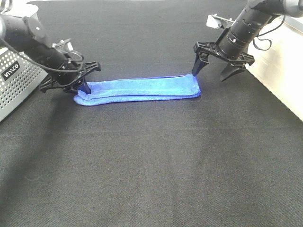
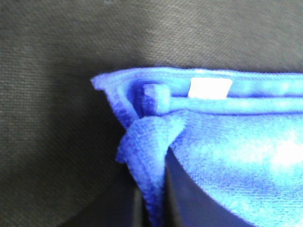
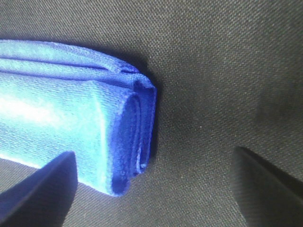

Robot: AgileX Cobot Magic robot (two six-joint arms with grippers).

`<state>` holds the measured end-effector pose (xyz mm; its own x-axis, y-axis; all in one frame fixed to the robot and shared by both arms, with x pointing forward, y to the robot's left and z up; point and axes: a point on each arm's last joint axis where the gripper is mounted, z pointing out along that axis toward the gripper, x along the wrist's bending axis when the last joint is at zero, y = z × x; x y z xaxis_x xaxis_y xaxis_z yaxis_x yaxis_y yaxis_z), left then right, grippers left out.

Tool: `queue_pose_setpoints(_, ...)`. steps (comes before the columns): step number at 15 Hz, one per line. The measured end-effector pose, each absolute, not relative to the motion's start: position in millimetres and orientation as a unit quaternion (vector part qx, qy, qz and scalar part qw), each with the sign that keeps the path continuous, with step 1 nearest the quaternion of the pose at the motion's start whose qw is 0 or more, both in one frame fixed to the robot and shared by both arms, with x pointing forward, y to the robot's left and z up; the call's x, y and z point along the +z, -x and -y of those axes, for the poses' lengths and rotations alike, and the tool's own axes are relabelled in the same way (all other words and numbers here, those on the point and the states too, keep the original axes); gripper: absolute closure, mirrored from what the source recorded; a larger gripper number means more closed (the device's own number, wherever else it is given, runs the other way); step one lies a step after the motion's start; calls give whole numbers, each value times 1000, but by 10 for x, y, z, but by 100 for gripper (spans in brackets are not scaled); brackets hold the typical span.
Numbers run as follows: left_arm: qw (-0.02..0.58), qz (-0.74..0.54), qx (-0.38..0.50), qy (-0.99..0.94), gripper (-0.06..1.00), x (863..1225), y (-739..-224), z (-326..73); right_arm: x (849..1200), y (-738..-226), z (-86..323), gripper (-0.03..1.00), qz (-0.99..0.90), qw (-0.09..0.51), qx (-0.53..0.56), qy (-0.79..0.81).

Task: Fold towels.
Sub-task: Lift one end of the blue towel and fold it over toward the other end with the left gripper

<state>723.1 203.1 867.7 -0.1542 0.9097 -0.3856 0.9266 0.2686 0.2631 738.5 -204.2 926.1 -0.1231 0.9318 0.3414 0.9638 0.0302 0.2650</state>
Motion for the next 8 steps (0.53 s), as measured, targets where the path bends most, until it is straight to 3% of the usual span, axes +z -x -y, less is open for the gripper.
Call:
queue_pose_setpoints(4, 192, -744, 31, -639, 89, 8963, -7169, -2132, 9255, -7380, 2053, 15, 720, 33, -212, 659)
queue_pose_setpoints(8, 178, -735, 66, -651, 89, 9667, -7134, -2172, 9246, -7335, 2051, 15, 726, 52, -196, 658)
